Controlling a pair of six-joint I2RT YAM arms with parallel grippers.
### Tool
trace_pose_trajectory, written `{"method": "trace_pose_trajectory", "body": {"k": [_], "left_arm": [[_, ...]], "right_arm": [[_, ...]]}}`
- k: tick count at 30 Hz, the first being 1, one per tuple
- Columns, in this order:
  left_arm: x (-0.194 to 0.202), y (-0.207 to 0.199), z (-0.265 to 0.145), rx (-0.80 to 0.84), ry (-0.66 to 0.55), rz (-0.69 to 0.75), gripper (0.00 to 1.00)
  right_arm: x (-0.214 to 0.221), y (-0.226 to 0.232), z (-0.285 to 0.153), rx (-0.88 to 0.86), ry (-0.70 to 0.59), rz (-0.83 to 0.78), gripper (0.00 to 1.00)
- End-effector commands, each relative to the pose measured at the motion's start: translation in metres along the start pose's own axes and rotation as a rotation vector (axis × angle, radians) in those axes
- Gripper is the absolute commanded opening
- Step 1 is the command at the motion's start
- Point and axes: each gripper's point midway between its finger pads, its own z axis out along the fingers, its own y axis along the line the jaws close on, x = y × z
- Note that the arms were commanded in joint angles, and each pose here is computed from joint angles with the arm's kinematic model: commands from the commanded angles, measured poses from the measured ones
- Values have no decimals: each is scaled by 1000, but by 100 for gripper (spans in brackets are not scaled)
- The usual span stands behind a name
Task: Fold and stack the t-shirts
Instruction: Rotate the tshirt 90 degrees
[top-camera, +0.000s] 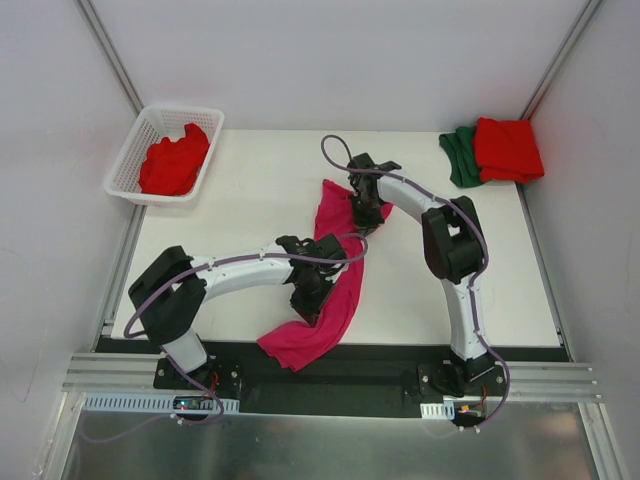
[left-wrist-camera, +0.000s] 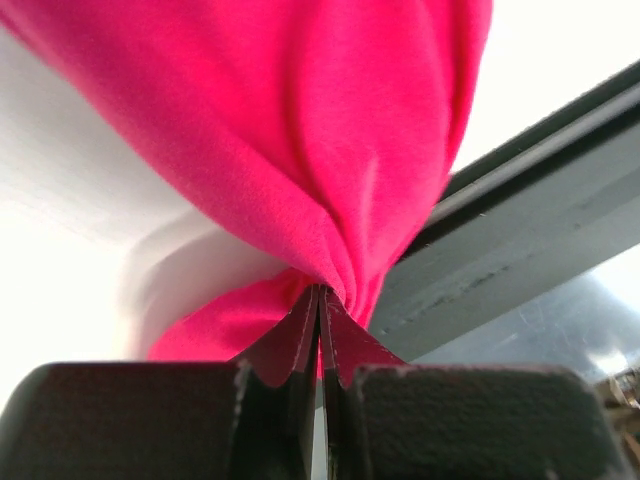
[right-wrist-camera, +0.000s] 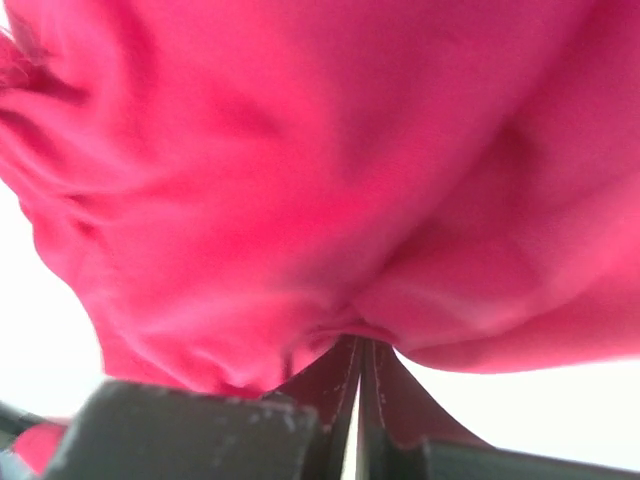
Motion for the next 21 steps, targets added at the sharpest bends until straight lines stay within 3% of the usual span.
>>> {"method": "trace_pose_trajectory", "body": {"k": [1,9,12,21], "left_arm": [[0,10,-23,-79,-52,27,0],[-73,15,-131,-172,-420,105,0],[-108,14,-151,-161,-538,153,0],[-180,3,-112,-73,-579,244,0]], "right_arm": [[-18,-46,-54,190,-183,66,1],[-17,-89,-166,179,-493,242,1],[-6,-94,-176,182,-491,239,1],[32,-104,-197,178,-543,250,1]]}}
